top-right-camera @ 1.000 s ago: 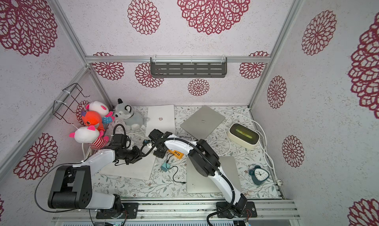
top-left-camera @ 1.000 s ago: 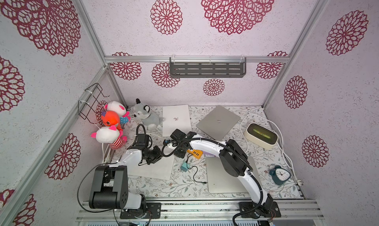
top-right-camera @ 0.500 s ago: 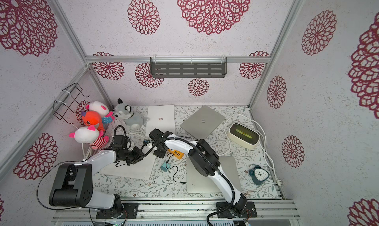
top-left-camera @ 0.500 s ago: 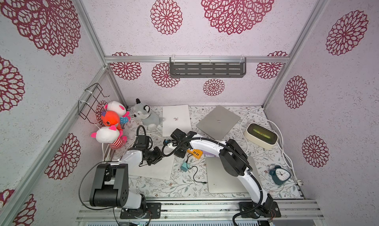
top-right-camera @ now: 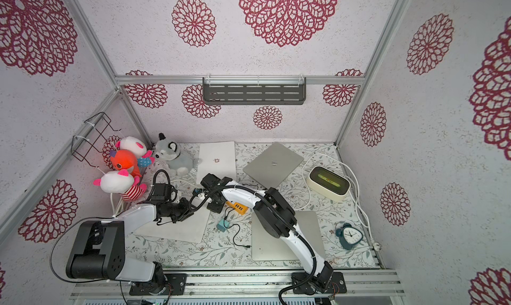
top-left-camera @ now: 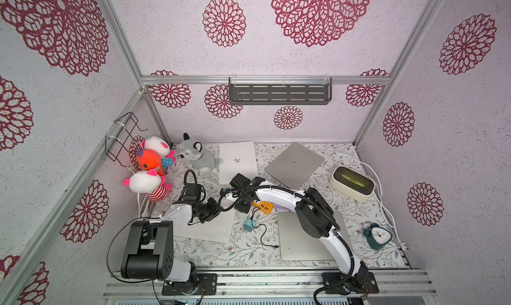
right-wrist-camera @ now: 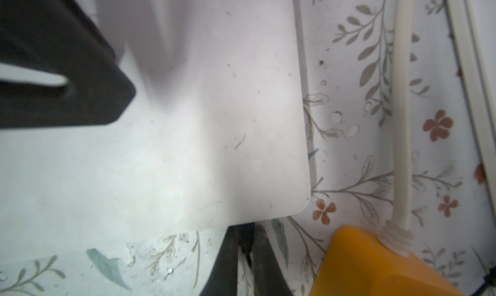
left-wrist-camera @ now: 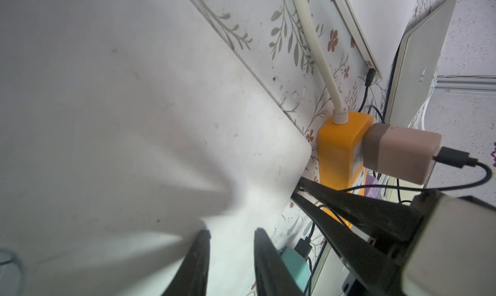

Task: Unplug the laptop charger
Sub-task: Remove the charging cable from the laptop.

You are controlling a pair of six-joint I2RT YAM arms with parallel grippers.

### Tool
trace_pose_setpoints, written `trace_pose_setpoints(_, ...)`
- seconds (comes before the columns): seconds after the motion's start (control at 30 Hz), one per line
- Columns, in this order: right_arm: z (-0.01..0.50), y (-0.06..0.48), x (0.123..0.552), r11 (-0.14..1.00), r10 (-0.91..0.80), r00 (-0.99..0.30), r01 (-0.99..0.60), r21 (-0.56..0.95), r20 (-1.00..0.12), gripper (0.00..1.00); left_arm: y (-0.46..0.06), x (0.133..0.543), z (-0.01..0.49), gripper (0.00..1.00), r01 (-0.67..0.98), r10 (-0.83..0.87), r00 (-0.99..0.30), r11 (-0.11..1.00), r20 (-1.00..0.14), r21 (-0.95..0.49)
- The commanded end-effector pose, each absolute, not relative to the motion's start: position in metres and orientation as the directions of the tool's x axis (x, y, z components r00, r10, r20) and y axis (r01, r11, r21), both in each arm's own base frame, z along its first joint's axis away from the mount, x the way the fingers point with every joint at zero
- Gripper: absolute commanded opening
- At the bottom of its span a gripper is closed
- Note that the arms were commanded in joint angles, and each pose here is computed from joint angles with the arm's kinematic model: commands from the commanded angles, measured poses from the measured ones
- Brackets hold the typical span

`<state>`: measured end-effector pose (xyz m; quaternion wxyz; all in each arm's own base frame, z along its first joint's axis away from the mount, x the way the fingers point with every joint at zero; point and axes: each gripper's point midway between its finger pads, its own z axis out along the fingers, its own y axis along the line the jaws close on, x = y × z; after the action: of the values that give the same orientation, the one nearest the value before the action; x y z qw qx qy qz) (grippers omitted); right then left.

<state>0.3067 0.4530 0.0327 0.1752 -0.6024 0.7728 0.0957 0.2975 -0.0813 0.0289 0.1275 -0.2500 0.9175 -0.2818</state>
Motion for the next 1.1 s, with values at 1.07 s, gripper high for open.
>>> trace_pose_setpoints(1.07, 0.039, 0.456, 0.298, 0.269, -0.882, -0.269, -0.962, 0.054, -0.388, 0.10, -0.076, 0.285, 0.013, 0.32, -0.436, -0.545, -0.837, 0.719, -0.050, -0.541)
